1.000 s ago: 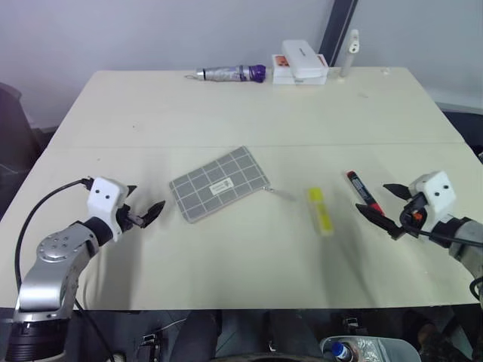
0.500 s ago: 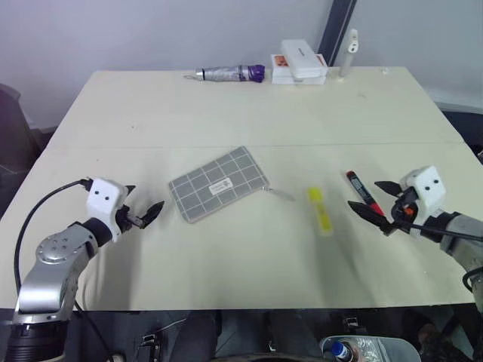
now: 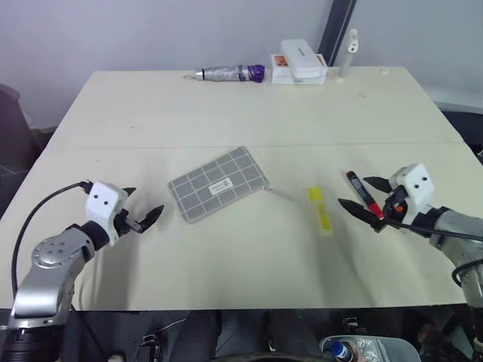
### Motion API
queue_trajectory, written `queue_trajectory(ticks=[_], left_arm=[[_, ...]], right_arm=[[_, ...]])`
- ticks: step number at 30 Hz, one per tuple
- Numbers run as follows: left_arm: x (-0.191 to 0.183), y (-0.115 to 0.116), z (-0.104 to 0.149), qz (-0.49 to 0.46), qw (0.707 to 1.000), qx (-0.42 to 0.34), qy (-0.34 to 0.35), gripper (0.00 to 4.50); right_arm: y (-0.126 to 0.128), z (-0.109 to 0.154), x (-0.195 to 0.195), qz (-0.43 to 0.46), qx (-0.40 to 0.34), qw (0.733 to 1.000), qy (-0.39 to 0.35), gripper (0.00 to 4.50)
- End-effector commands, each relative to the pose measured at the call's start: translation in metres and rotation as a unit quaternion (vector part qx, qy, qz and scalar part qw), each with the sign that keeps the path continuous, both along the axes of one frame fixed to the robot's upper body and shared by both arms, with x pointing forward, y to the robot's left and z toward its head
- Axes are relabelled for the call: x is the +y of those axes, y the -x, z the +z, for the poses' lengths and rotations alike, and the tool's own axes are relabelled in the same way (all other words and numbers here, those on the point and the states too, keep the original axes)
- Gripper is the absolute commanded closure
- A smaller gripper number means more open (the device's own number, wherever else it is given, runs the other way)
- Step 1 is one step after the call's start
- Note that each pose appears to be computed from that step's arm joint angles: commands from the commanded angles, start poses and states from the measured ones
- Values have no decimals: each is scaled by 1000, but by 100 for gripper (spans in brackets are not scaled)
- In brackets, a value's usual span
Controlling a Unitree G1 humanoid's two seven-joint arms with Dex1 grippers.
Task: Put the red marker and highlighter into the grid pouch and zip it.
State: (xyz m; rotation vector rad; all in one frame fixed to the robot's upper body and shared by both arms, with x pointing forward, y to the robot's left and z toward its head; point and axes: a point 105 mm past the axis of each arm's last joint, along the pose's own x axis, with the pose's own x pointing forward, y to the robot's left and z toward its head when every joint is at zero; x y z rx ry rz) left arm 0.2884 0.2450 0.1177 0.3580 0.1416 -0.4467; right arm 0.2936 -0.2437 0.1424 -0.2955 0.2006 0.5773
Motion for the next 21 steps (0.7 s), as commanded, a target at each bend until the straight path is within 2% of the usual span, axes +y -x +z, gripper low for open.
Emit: queue_trajectory(ticks=[1, 2, 5, 12, 17, 21], left_arm=[[-2, 0, 14, -33, 996, -48, -67, 0], [-3, 1, 13, -43, 994, -52, -84, 0], [-2, 4, 8, -69, 986, -60, -140, 0], [-2, 9, 0, -106, 972, -70, -198, 0], [-7, 8, -2, -120, 962, -91, -226, 0], [-12, 5, -4, -135, 946, -117, -269, 0]], right_arm=[[-7, 14, 17, 28, -37, 999, -10, 3], [-8, 15, 21, 33, -40, 999, -16, 3], [-20, 20, 35, 36, -41, 997, -50, 95], [-46, 11, 66, 28, -31, 998, -51, 447], [-66, 5, 72, -21, -52, 998, -5, 447], [-81, -4, 83, -49, -32, 998, 16, 447]])
